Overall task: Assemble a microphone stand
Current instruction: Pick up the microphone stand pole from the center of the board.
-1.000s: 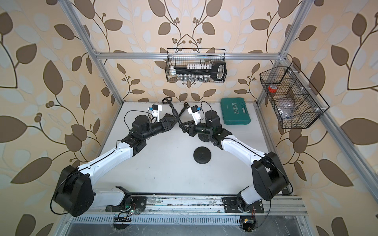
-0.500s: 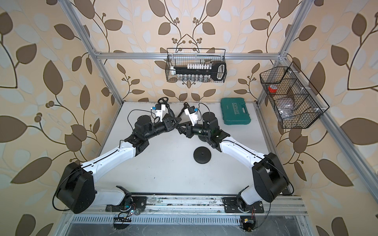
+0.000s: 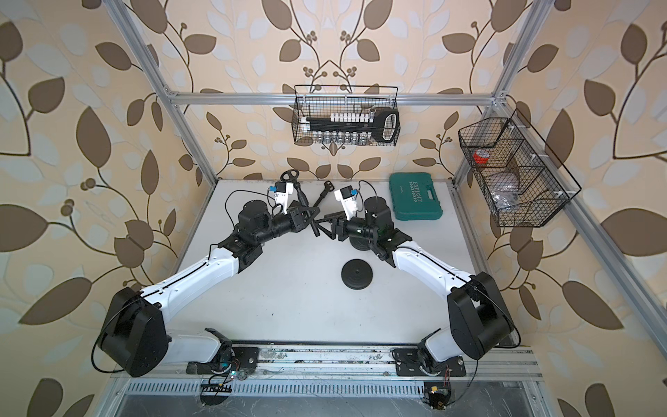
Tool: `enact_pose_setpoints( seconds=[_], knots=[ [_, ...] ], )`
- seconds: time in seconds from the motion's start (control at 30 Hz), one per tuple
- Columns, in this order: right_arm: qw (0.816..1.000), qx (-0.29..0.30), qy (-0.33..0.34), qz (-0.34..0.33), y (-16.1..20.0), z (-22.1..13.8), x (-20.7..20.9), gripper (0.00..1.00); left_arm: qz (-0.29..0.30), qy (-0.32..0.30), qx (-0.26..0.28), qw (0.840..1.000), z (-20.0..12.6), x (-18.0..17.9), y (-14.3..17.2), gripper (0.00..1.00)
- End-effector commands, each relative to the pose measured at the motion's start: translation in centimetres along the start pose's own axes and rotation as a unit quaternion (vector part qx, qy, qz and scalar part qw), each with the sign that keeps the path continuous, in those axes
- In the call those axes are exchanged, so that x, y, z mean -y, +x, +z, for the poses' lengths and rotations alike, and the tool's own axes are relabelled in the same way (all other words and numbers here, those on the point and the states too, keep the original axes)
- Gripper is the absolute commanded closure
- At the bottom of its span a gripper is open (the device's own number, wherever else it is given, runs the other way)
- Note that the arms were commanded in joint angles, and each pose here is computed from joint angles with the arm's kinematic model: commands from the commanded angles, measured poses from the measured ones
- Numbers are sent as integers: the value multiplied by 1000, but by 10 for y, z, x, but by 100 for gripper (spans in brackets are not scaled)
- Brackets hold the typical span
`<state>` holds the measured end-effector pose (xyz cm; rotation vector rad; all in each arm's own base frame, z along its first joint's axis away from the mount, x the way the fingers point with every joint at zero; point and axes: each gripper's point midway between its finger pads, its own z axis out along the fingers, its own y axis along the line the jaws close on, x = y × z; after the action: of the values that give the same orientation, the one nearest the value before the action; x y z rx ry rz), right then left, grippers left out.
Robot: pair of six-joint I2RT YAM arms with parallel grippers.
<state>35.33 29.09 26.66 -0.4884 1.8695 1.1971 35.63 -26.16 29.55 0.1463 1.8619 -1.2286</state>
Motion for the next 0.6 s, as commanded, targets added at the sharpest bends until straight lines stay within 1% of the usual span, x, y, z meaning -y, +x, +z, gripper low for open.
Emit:
enact_pose_setpoints(
  seconds=[0.0,0.1,0.2,0.23,0.3,0.33,0.37,0.47,0.57],
  knots=[
    [1000,-5,-8,15,-4,-25,9,40,52,0,-10,999,5,7,-4,100],
    [1000,-11,-20,11,-13,-42,12,42,72,23,-45,996,13,8,9,100],
    [999,-27,-30,-17,-17,-50,4,42,102,67,-86,989,17,19,21,100],
    [998,-34,-38,-29,-18,-51,-1,41,100,74,-109,986,24,13,32,100],
    [997,-41,-48,-43,-21,-52,-7,39,102,85,-129,983,29,14,39,100],
    [996,-46,-54,-47,-22,-52,-9,35,110,95,-139,980,31,16,42,100],
    [996,-50,-63,-50,-23,-51,-12,34,118,101,-149,977,34,17,46,100],
    [994,-58,-78,-48,-26,-46,-13,34,127,108,-167,972,43,18,55,100],
    [992,-62,-92,-51,-27,-44,-17,38,141,125,-173,967,47,24,64,100]
  ],
)
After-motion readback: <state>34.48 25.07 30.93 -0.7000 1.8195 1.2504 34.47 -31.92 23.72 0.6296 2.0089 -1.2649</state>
